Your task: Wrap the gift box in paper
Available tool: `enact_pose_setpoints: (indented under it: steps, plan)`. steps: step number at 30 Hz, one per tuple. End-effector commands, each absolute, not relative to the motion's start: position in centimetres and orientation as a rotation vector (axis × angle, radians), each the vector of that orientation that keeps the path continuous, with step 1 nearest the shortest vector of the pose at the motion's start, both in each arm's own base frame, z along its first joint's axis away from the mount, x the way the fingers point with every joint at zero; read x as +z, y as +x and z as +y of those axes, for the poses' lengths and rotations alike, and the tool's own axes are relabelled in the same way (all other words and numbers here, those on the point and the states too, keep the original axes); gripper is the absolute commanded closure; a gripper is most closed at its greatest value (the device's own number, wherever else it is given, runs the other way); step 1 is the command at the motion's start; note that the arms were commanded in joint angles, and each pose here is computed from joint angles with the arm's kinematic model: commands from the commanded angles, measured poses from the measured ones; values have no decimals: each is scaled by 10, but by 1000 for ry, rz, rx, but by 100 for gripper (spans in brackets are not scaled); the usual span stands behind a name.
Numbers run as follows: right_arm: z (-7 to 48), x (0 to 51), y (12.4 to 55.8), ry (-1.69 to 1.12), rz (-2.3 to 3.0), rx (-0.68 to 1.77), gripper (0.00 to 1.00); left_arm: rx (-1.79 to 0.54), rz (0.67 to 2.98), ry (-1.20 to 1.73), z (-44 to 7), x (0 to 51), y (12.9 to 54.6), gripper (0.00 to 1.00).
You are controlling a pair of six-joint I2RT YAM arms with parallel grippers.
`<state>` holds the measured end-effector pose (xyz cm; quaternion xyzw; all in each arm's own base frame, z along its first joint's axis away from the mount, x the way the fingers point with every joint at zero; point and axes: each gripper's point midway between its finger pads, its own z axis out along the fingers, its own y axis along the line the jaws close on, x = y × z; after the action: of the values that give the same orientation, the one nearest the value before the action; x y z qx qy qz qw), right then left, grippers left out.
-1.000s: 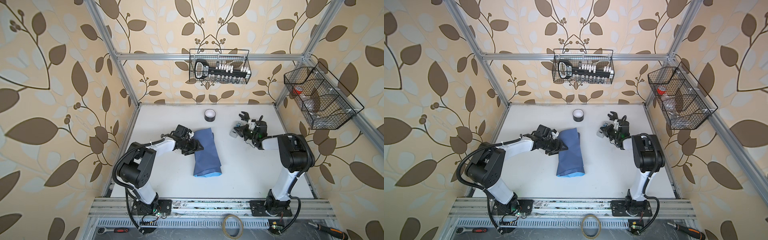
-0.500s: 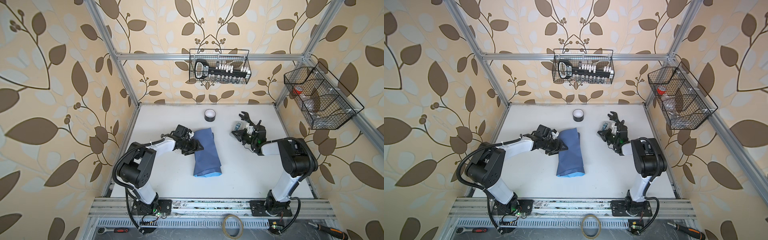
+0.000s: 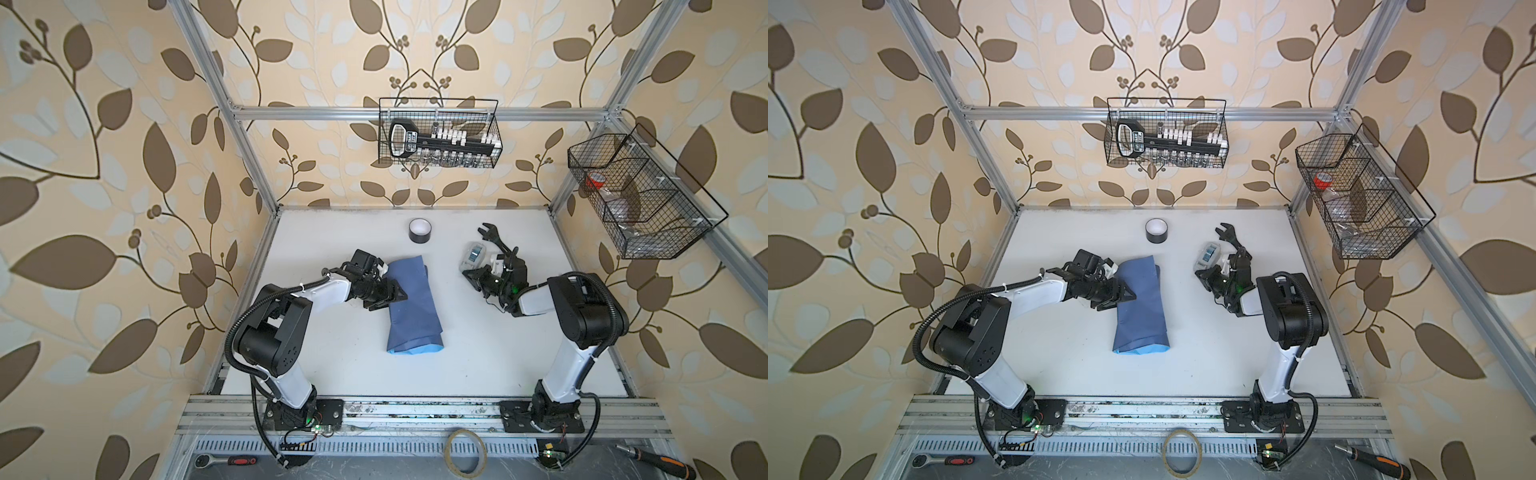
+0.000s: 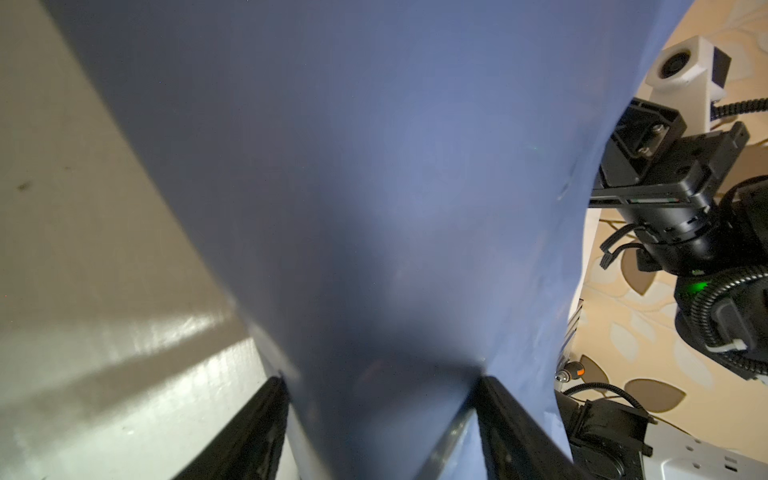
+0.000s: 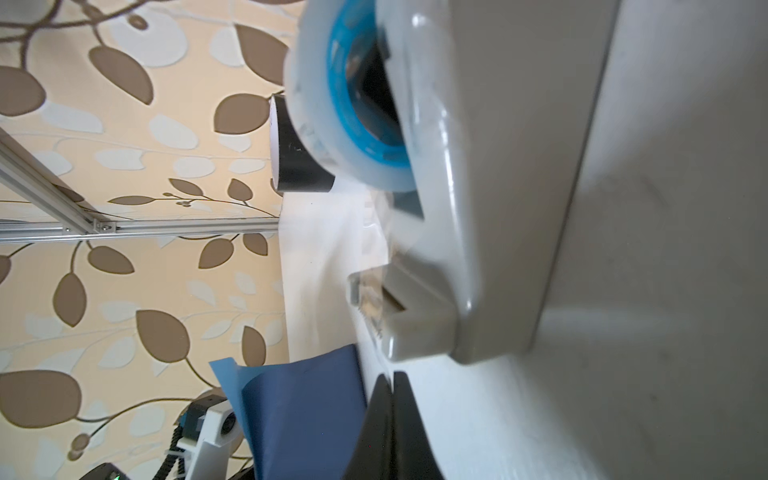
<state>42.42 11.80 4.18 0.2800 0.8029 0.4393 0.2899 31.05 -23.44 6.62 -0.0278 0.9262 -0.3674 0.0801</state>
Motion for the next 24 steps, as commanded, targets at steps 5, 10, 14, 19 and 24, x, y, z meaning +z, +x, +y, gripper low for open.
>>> enact_pose_setpoints:
  steps: [5,10,14,19,24]
  plan:
    - [111,-4,404,795,2303,1011,100,-888,2881,-132,-209,28,300,29]
    - [104,-14,401,818,2323,970,100,-884,2881,-132,-209,28,300,29]
    - [101,-14,399,819,2332,954,100,-883,2882,-133,-208,28,300,29]
    - [103,1,399,763,2312,988,100,-882,2885,-132,-208,27,300,29]
    - [103,49,389,675,2211,1024,100,-880,2885,-133,-208,27,301,29]
